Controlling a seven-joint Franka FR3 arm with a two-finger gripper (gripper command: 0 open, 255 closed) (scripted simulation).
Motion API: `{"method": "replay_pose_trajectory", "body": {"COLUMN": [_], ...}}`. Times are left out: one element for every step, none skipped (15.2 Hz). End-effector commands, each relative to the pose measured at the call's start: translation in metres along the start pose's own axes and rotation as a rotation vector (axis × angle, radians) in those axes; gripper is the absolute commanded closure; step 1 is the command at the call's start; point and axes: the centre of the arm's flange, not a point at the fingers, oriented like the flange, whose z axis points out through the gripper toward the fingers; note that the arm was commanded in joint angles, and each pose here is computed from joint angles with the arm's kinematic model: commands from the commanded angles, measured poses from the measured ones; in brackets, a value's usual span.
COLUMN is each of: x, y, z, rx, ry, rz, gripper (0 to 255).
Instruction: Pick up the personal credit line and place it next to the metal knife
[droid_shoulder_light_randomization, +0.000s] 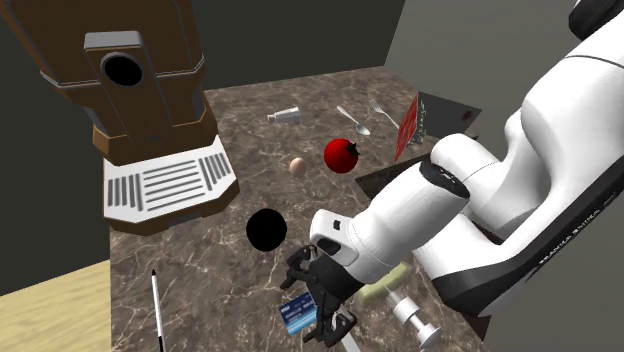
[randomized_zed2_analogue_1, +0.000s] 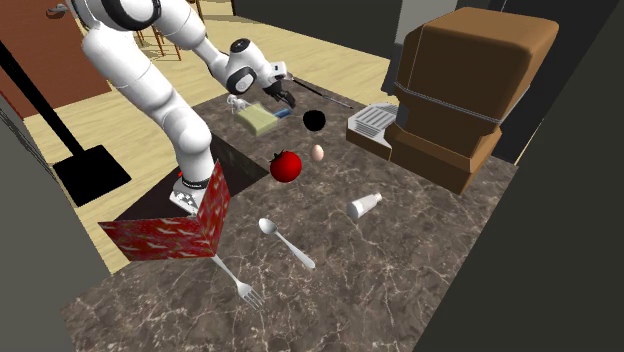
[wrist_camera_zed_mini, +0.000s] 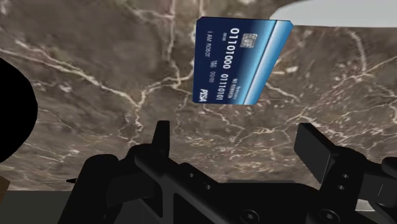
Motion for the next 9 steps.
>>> {"method": "replay_pose_trajectory", "body": {"x": [0.000, 0.000, 0.000, 0.000, 0.000, 0.000, 0.000, 0.000, 0.000], "y": [0.001, 0.001, 0.001, 0.001, 0.001, 0.001, 0.001, 0.001, 0.001], "z": [-0.023, -0.034, -0.034, -0.034, -0.034, -0.034, -0.034, -0.034, -0.034], "rx": [0.001, 0.001, 0.001, 0.001, 0.001, 0.001, 0.001, 0.001, 0.001], "ry": [-0.001, -0.001, -0.001, -0.001, -0.001, -0.001, -0.001, -0.001, -0.001], "rz": [0.000, 0.000, 0.000, 0.000, 0.000, 0.000, 0.000, 0.000, 0.000], "gripper": [0, 0, 0, 0, 0, 0, 0, 0, 0]}}
